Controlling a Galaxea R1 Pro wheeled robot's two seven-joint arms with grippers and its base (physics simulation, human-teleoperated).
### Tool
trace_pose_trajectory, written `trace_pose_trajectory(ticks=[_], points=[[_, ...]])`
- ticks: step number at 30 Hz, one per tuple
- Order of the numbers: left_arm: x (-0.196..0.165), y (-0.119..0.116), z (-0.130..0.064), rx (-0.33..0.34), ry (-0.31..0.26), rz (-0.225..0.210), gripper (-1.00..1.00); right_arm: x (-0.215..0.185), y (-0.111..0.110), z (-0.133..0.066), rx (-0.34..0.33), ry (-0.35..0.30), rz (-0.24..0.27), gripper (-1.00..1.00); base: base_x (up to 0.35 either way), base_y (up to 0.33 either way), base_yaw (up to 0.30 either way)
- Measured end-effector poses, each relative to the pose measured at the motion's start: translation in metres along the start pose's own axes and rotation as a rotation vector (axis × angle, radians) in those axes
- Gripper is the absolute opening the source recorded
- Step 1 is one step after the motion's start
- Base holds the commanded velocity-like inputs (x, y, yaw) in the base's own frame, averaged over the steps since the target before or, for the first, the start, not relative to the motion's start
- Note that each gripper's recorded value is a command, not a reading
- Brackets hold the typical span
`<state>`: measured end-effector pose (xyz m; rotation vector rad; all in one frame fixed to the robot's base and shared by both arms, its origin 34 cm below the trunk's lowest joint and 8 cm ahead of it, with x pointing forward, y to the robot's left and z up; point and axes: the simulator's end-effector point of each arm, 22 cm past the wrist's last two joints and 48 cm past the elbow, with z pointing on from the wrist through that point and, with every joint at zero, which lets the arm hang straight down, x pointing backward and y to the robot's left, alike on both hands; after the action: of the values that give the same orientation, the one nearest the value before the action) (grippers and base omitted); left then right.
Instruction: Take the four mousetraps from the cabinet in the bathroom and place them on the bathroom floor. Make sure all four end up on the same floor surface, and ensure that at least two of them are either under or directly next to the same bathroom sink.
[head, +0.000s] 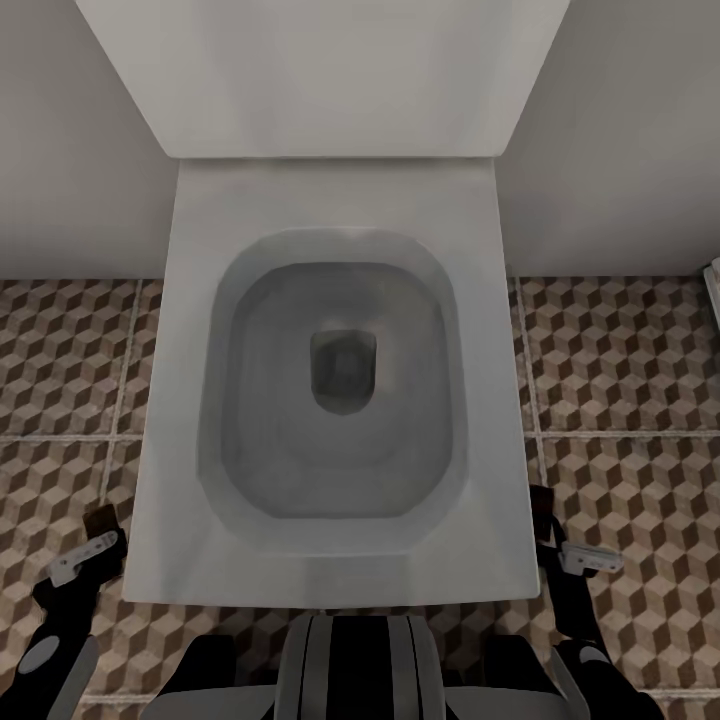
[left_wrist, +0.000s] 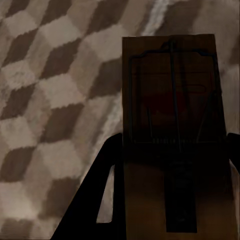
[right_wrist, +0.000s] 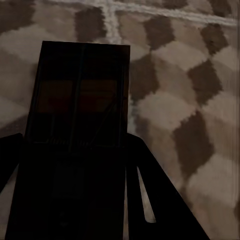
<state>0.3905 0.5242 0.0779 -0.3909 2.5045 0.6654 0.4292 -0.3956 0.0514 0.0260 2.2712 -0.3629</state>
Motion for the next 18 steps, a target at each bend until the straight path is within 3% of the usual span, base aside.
trace_pose_trajectory(ticks=[5,8,11,18], points=[[0.007,-0.004,0.000,0.028,0.035,0.000,-1.00,0.000,-0.003,0.001,0.001,-0.001,-0.004,-1.00,0.000,0.000,0.000],[0.006,0.002,0.001,0.017,0.035,-0.009,-1.00,0.000,-0.003,0.001,0.001,-0.001,-0.004,-1.00,0.000,0.000,0.000],[0.002,0.019,0.002,-0.026,0.027,-0.045,-1.00,-0.001,-0.003,0.001,0.001,-0.001,-0.005,-1.00,0.000,0.000,0.000],[0.003,0.022,0.001,-0.035,0.026,-0.053,-1.00,-0.001,-0.001,0.001,-0.006,-0.002,-0.004,-1.00,0.000,0.000,0.000]])
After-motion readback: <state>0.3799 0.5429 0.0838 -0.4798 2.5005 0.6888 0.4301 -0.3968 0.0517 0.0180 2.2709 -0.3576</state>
